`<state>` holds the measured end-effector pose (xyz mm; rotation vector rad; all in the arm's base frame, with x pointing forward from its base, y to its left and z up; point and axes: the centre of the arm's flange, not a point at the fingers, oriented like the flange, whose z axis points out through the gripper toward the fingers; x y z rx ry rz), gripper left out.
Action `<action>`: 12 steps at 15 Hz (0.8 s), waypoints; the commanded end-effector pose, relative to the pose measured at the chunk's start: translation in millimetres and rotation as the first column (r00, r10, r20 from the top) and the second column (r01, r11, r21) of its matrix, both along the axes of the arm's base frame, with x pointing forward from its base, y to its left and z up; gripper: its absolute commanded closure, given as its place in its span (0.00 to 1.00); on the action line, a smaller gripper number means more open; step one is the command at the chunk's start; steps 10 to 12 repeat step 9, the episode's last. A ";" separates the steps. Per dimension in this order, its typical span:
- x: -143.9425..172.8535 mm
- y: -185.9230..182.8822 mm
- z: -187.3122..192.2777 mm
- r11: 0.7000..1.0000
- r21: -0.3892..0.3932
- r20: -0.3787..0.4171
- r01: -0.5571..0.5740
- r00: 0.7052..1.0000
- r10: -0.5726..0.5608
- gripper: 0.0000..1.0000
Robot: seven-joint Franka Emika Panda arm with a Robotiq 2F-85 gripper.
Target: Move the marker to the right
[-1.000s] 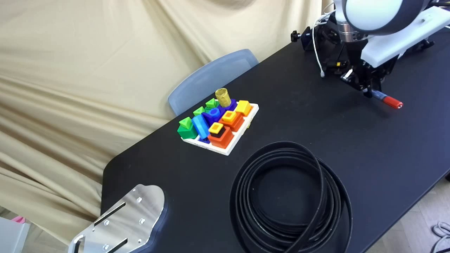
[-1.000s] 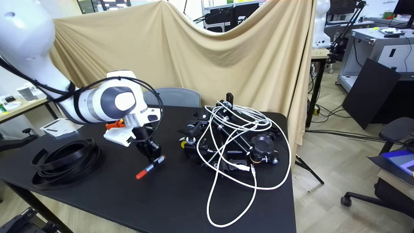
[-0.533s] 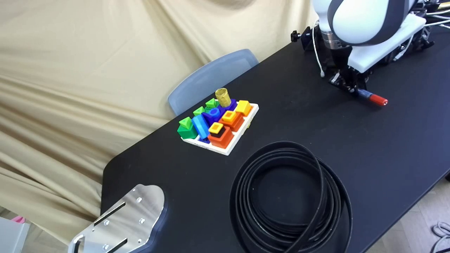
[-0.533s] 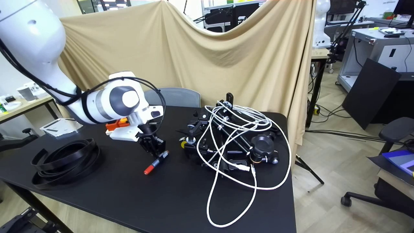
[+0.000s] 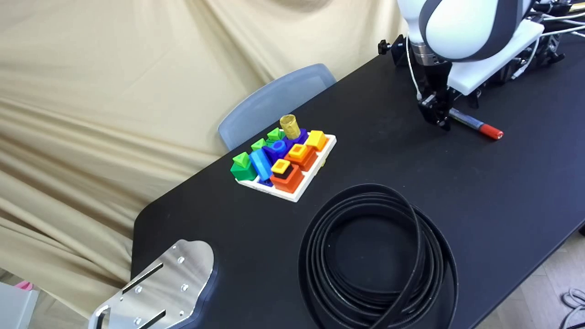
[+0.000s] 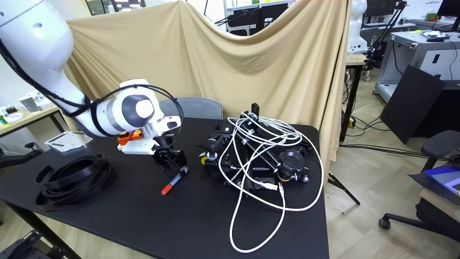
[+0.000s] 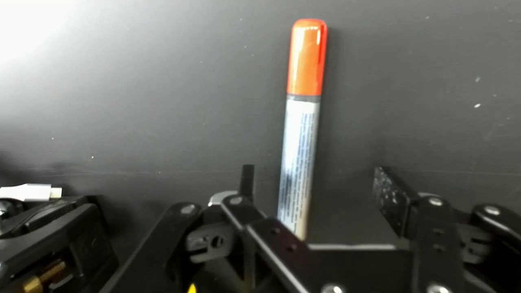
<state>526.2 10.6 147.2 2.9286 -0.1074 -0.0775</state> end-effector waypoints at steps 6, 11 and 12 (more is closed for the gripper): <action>-3.7 22.8 73.8 0.999 -0.008 0.053 0.036 0.998 -0.036 0.00; -11.4 42.5 93.1 0.999 -0.005 0.024 0.046 0.999 -0.046 0.00; -11.4 42.5 93.1 0.999 -0.005 0.024 0.046 0.999 -0.046 0.00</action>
